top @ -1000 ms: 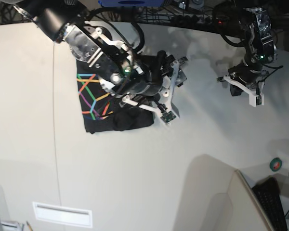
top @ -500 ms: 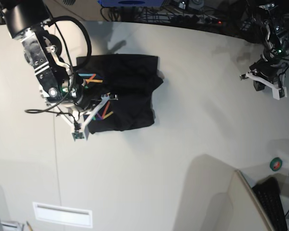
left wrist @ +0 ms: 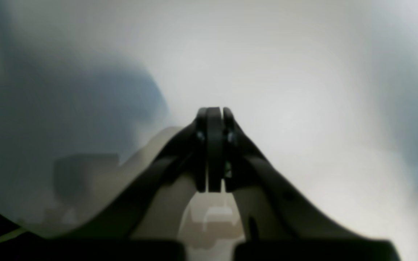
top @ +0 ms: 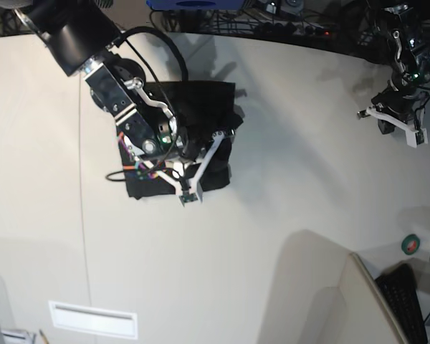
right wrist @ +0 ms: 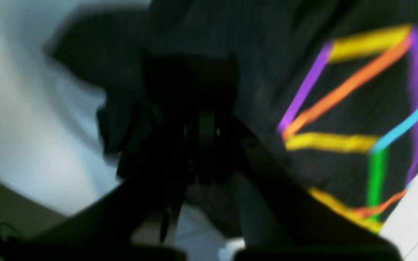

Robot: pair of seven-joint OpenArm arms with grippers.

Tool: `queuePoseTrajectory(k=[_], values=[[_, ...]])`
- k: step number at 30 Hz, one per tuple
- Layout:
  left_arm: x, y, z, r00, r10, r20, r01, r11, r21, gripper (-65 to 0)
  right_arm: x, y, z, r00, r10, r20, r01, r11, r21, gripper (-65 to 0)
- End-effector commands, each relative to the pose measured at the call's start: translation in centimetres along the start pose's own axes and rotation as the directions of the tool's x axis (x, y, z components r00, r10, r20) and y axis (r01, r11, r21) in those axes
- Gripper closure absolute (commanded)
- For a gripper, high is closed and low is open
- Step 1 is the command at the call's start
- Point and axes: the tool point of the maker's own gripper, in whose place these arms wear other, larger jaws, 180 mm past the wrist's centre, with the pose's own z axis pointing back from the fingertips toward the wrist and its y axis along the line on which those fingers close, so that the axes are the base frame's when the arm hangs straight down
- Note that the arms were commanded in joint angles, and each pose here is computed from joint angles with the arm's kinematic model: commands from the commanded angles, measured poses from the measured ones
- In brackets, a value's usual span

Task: Layout the t-shirt on the table in an organized manner, then fold the t-shirt properly
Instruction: 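Press and smooth the folded shirt bundle with the right gripper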

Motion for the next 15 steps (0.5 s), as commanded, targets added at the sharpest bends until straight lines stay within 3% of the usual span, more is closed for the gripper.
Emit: queuePoseTrajectory(k=[1,6,10,12,15], values=[[1.5,0.5,0.2,0.999,-0.011,0.044,0.011,1.000,0.007,0.0,2.7,1.5,0.4,0.998,0.016,0.061,-0.018,1.000,0.025,0.0],[1.6,0.5,0.2,0.999,-0.010,0.046,0.010,1.000,0.007,0.0,8.0,4.2,-0.5,0.980,0.092,0.174,-0.097,0.995,0.021,0.0],[1.8,0.4,0.2,0.999,-0.010,0.049,0.009,1.000,0.006,0.0,11.9,5.5,1.4,0.952,0.111,0.285,-0.126,0.991,0.034,0.0],[1.7,0.4,0.2,0.999,-0.010,0.048,0.010,1.000,0.006,0.0,11.9,5.5,2.6,0.958,0.116,0.261,-0.132,0.990,0.043,0.0],[1.7,0.8,0.3,0.999,-0.009,0.048,0.009,1.000,0.015,0.0,9.6,2.7,2.9,0.978,0.139,0.159,-0.141,0.990,0.004,0.0]])
